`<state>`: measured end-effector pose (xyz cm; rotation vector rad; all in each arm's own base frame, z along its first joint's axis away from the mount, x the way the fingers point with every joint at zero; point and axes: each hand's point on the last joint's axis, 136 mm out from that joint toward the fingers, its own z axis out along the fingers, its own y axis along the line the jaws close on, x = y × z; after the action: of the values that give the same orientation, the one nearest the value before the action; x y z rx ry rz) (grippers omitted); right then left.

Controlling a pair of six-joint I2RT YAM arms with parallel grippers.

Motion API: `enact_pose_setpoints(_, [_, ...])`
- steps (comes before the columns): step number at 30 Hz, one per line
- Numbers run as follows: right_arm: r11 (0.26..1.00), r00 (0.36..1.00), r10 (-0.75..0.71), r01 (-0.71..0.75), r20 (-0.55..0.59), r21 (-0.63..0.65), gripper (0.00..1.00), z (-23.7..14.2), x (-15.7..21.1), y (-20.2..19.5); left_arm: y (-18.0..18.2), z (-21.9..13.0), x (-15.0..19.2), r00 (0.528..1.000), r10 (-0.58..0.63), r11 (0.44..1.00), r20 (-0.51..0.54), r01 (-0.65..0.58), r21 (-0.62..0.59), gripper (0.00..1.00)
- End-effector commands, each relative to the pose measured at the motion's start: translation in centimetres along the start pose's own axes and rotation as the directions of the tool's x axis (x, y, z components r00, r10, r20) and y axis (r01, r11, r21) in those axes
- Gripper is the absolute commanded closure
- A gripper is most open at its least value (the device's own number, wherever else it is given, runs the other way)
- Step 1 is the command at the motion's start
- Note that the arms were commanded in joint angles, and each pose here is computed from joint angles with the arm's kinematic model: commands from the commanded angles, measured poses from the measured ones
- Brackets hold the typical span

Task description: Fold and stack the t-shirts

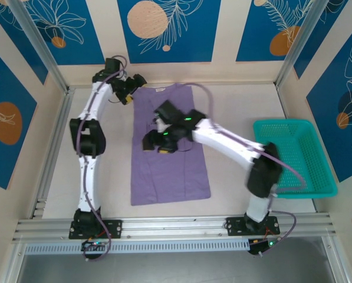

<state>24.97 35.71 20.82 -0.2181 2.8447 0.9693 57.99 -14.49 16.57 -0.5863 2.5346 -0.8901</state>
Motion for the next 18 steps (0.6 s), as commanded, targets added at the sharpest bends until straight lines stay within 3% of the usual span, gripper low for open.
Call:
enact_pose_setpoints(1, [0.981,0.988,0.147,-0.139,-0.054,0.135,0.36,-1.7,3.6,-8.9,-0.9,-5.7,3.8,0.997,0.078,0.996,0.011,-0.078,-0.045,0.04])
enact_pose_setpoints(3, [0.955,0.962,0.263,-0.248,-0.077,0.161,0.38,-2.4,6.6,-13.1,1.4,-7.1,7.6,0.995,0.092,0.991,-0.041,-0.096,-0.093,0.08])
enact_pose_setpoints(7, [0.929,0.928,0.352,-0.33,-0.124,0.168,0.38,-2.1,11.3,-16.9,7.5,-8.5,16.5,0.98,0.082,0.981,-0.18,-0.111,-0.156,0.26])
enact_pose_setpoints(11, [0.904,0.895,0.404,-0.359,-0.188,0.232,0.42,-0.6,14.1,-19.5,12.7,-9.8,26.3,0.925,0.058,0.975,-0.375,-0.134,-0.179,0.52])
enact_pose_setpoints(14, [0.873,0.865,0.453,-0.382,-0.217,0.302,0.48,0.2,15.6,-21.6,15.7,-11.1,31.8,0.888,0.001,0.978,-0.459,-0.098,-0.186,0.56])
enact_pose_setpoints(18, [0.864,0.861,0.467,-0.396,-0.202,0.311,0.48,0.6,16.1,-22.6,17.8,-12.5,36.0,0.854,-0.088,0.979,-0.513,-0.02,-0.202,0.54])
